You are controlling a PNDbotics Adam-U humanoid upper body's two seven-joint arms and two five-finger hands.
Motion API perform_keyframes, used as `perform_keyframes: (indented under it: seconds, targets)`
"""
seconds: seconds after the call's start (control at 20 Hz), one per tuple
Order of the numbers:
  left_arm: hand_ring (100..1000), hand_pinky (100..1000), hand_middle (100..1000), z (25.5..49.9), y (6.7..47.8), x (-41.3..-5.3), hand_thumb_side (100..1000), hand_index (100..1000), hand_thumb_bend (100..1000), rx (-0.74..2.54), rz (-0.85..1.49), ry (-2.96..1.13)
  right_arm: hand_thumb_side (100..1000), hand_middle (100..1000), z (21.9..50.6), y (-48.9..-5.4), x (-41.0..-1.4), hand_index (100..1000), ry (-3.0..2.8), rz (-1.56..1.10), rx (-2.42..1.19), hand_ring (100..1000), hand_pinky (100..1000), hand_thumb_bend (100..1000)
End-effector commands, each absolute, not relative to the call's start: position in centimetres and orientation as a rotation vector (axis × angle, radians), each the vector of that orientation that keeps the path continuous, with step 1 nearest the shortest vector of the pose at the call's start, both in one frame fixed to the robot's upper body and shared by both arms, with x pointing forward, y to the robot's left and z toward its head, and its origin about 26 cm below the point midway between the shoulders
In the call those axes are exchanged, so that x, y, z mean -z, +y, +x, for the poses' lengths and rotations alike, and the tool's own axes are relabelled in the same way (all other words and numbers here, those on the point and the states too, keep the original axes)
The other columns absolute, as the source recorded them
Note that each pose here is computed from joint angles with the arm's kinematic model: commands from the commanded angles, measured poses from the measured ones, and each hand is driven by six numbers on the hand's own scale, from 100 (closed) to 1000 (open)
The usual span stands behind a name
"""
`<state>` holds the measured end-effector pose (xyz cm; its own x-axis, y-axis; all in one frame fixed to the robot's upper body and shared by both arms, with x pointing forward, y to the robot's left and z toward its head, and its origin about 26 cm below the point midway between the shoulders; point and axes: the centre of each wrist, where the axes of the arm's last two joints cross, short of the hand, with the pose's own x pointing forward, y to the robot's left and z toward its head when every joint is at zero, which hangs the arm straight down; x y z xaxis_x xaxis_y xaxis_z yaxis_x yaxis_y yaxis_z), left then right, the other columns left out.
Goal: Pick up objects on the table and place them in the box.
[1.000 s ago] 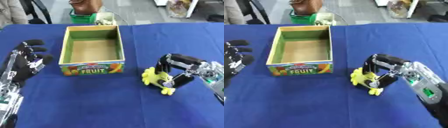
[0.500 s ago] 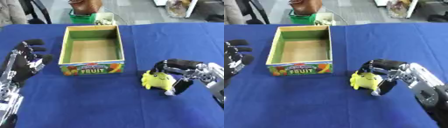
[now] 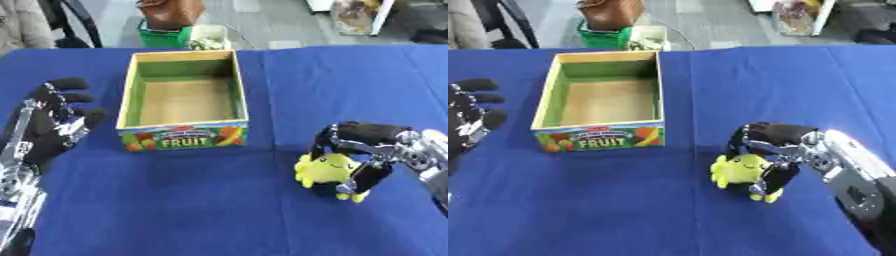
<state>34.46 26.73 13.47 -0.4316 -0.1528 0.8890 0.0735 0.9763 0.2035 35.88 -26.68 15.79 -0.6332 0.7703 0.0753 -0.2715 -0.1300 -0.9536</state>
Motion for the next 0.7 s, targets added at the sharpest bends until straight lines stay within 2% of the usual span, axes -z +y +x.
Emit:
perform_keyframes:
  seconds: [0.05, 0.2, 0.55, 0.6, 0.65, 0.7]
  targets:
    - [674, 558, 673, 34.5, 26.7, -14.7, 369, 721, 870, 0.266, 0.059, -2.039, 100, 394, 35.7, -27.3, -17.8, 515, -1.505, -0.699, -1.802, 242, 299, 301]
    - [674, 558, 673, 34.5, 26.7, -14.7, 369, 721, 868, 0.267, 0.058, -2.039, 100, 343, 35.7, -27.4, -18.7, 469, -1.576, -0.740, -1.755, 208, 267, 284]
    - [674, 558, 673, 34.4, 26.5, -14.7, 368, 721, 868, 0.274, 0.049, -2.038, 100, 333, 36.1, -27.1, -21.8, 462, -1.668, -0.801, -1.721, 204, 262, 290]
    - [674, 558, 673, 34.4, 26.4, -14.7, 368, 721, 868, 0.275, 0.046, -2.038, 100, 333, 36.3, -27.0, -22.4, 461, -1.685, -0.814, -1.711, 201, 260, 100]
    - [675, 558, 673, 34.4, 26.3, -14.7, 368, 721, 868, 0.277, 0.040, -2.038, 100, 329, 36.5, -26.9, -23.2, 460, -1.706, -0.827, -1.698, 201, 259, 293]
    - [675, 558, 674, 34.4, 26.2, -14.7, 367, 721, 868, 0.281, 0.035, -2.038, 100, 329, 36.7, -26.8, -23.9, 460, -1.726, -0.838, -1.685, 200, 260, 294]
